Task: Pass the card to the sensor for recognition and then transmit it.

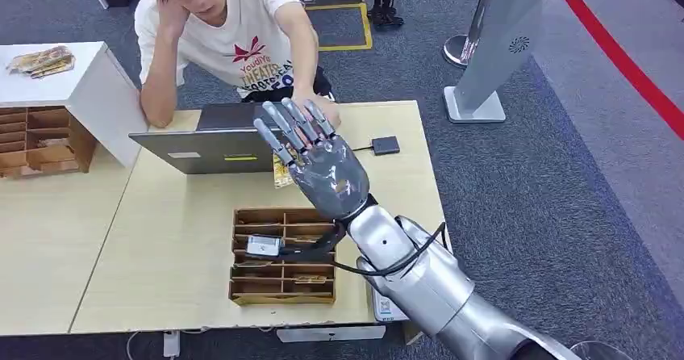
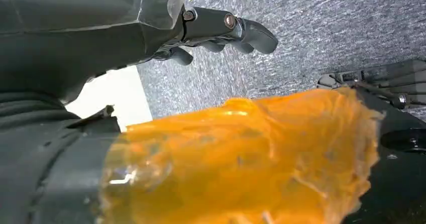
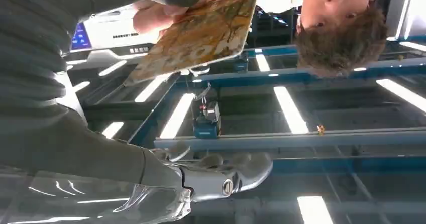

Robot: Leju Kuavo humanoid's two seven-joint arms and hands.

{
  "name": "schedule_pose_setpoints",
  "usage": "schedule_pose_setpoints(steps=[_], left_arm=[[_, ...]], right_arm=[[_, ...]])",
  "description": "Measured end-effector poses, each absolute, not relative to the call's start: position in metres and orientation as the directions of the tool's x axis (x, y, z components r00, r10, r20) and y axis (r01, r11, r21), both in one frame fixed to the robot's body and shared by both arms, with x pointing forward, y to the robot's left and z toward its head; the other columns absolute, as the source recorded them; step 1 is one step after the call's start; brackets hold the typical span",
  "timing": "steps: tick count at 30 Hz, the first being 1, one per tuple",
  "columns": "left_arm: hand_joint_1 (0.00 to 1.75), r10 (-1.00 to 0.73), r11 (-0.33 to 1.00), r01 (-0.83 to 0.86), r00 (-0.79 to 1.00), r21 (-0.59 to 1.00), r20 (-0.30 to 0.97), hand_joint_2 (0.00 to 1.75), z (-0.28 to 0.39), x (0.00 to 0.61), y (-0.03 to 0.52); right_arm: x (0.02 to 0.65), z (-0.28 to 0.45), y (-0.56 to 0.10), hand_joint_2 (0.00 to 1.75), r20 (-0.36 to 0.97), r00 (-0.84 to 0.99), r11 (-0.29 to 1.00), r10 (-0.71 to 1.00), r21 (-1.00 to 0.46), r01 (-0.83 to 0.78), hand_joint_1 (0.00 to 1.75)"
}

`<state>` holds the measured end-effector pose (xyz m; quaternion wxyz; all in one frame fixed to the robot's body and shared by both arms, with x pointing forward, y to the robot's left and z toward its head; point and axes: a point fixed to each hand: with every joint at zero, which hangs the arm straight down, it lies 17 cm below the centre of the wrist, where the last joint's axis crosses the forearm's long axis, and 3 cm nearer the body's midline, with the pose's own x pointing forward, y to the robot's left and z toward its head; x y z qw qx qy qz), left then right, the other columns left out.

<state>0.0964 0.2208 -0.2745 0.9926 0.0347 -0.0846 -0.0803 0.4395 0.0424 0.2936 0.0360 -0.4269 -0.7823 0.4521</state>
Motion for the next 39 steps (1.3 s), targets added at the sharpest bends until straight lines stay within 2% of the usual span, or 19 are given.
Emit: schedule_pose_setpoints(steps=[10,11,12,39], left_arm=[[0.0,-0.167,0.984,0.155,0.972,0.083,0.164,0.0,-0.274,0.098,0.221],[0.0,-0.167,0.984,0.155,0.972,0.083,0.164,0.0,-0.274,0.098,0.221],[0.0,-0.167,0.984,0.155,0.972,0.083,0.164,0.0,-0.274,0.098,0.221],[0.0,-0.194,0.979,0.182,0.968,0.088,0.161,0.0,-0.274,0.099,0.22]], right_arm=[[0.445,0.285,0.042,1.75,-0.343,-0.629,0.201,0.697,-0.749,0.631,0.26],[0.445,0.285,0.042,1.75,-0.343,-0.63,0.2,0.697,-0.75,0.631,1.41],[0.446,0.284,0.042,1.75,-0.344,-0.63,0.199,0.696,-0.751,0.63,1.75],[0.453,0.264,0.038,1.75,-0.297,-0.64,0.188,0.708,-0.795,0.577,1.75]])
